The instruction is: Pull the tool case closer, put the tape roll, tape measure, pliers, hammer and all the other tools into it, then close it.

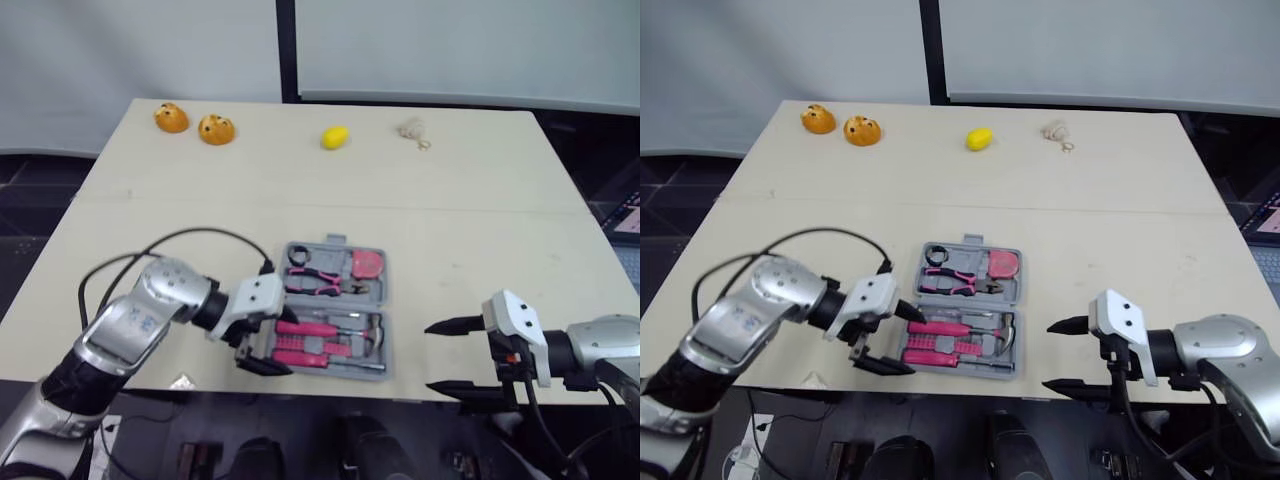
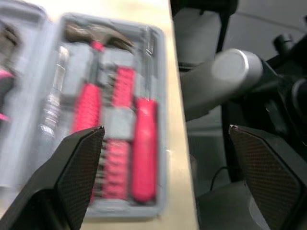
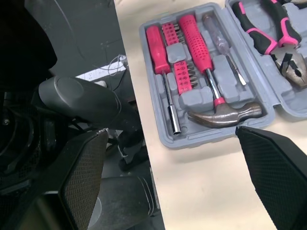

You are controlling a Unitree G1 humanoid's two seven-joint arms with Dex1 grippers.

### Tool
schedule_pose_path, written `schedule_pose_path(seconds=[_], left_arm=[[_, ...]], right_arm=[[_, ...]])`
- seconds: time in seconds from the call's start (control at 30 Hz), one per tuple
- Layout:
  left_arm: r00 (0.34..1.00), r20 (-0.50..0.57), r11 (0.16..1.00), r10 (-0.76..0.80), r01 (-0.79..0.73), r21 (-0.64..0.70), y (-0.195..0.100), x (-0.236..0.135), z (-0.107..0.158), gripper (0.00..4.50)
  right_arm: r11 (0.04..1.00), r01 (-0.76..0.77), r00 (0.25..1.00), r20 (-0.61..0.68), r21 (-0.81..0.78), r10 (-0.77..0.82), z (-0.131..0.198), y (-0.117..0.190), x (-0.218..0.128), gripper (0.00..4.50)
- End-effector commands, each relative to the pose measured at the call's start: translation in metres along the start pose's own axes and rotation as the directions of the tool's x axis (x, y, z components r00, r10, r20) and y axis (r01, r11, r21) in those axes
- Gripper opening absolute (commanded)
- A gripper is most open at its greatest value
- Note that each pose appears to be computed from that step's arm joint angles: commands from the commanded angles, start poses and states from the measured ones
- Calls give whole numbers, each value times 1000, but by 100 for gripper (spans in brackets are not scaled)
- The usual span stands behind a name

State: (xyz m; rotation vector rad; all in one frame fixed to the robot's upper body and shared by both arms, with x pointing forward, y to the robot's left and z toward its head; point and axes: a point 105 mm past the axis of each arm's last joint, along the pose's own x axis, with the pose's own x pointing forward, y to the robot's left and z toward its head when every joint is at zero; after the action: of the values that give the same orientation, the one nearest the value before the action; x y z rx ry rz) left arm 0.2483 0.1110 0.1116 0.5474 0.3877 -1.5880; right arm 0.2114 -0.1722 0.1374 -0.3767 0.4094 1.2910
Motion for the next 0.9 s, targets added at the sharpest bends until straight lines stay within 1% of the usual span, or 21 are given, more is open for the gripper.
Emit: schedule_pose_path(seconds=[0.03, 0.13, 0.27, 0.3, 0.6, 0.63, 0.7, 0.73, 0.77, 0.83, 0.9], left_arm=[[987, 159, 991, 35, -55, 123, 0, -1, -1, 363], [973, 202, 987, 113, -133, 90, 12, 12, -11, 215], [971, 215, 989, 106, -126, 82, 15, 22, -17, 27], [972, 214, 989, 98, -119, 85, 15, 26, -19, 12], [982, 180, 995, 60, -73, 69, 16, 56, -32, 12], [985, 163, 996, 61, -72, 60, 17, 58, -35, 12], [994, 91, 998, 60, -59, -9, 17, 64, -48, 12], [999, 25, 1000, 25, -24, -11, 9, 67, -61, 12], [1000, -12, 999, -24, 24, -22, -2, 69, -69, 12], [995, -50, 996, -89, 88, -28, -17, 71, -78, 12], [989, -96, 994, -109, 111, 12, -24, 73, -86, 12]], right_arm=[[999, -29, 999, 18, -42, 29, 9, 6, 4, 450], [998, -40, 999, 18, -41, 41, 9, 7, 5, 450], [998, -48, 999, 15, -42, 48, 10, 7, 5, 450], [998, -47, 999, 15, -42, 47, 11, 7, 5, 450], [998, -46, 999, 12, -43, 47, 12, 7, 5, 450], [998, -47, 999, 12, -44, 47, 12, 6, 6, 450], [998, -47, 999, 12, -46, 48, 12, 6, 6, 450], [998, -48, 999, 17, -46, 49, 13, 6, 7, 450], [998, -48, 998, 25, -45, 49, 14, 5, 7, 450], [998, -48, 998, 35, -42, 49, 16, 5, 8, 450], [998, -45, 998, 35, -41, 46, 15, 4, 9, 450]])
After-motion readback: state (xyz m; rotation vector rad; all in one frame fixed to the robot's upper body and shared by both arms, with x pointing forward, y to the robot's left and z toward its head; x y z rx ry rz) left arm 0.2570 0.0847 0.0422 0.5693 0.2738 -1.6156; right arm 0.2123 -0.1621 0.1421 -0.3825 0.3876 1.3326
